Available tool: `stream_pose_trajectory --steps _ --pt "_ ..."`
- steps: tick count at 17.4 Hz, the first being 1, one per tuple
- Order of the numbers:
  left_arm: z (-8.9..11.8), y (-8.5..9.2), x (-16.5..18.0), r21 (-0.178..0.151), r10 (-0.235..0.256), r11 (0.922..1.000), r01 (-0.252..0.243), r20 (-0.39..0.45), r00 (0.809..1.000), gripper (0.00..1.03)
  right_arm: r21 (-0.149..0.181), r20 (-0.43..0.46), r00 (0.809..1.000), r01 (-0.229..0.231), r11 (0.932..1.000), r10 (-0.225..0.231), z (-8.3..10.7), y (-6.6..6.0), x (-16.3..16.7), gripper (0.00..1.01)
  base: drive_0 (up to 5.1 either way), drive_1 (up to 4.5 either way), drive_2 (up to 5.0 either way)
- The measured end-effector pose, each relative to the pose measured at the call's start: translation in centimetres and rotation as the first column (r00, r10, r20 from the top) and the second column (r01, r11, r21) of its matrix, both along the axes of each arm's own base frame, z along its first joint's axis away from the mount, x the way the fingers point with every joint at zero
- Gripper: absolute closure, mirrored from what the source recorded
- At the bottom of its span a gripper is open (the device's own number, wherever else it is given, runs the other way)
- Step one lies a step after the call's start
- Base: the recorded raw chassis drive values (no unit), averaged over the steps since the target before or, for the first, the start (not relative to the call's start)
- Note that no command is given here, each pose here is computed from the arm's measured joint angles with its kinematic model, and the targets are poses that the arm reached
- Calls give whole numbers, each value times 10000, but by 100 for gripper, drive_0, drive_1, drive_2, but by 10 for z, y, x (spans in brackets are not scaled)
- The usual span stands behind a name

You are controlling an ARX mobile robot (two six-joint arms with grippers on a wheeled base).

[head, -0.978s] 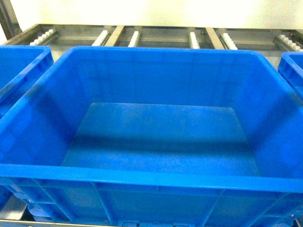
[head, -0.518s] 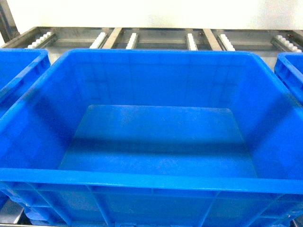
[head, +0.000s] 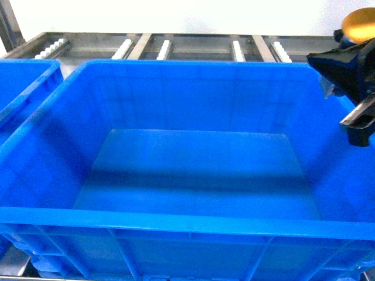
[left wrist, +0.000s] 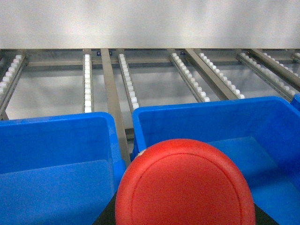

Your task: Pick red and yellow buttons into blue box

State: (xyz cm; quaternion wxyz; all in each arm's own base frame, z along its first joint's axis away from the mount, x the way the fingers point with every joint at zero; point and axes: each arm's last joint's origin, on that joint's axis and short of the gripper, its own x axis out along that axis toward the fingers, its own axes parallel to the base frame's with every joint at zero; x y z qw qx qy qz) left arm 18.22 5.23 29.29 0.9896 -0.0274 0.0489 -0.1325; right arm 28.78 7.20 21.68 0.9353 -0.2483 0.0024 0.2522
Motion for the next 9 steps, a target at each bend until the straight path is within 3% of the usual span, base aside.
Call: stream_pose_trajectory --steps 3,6,8,9 --pt "0 0 0 -1 0 10000 0 -4 10000 79 -287 67 9998 -185 9994 187 -6 22 23 66 0 0 0" --pt "0 0 0 -1 4 10000 -4 -4 10000 79 -540 -155 9998 -139 9984 131 -17 28 44 66 0 0 0" --pt "0 0 0 0 0 10000 0 0 10000 79 -736 -1052 9941 -333 9967 254 -36 32 55 66 0 0 0" --pt "0 0 0 -1 0 10000 0 -4 10000 79 -659 -1626 9853 -634 9958 519 -44 34 58 66 0 0 0"
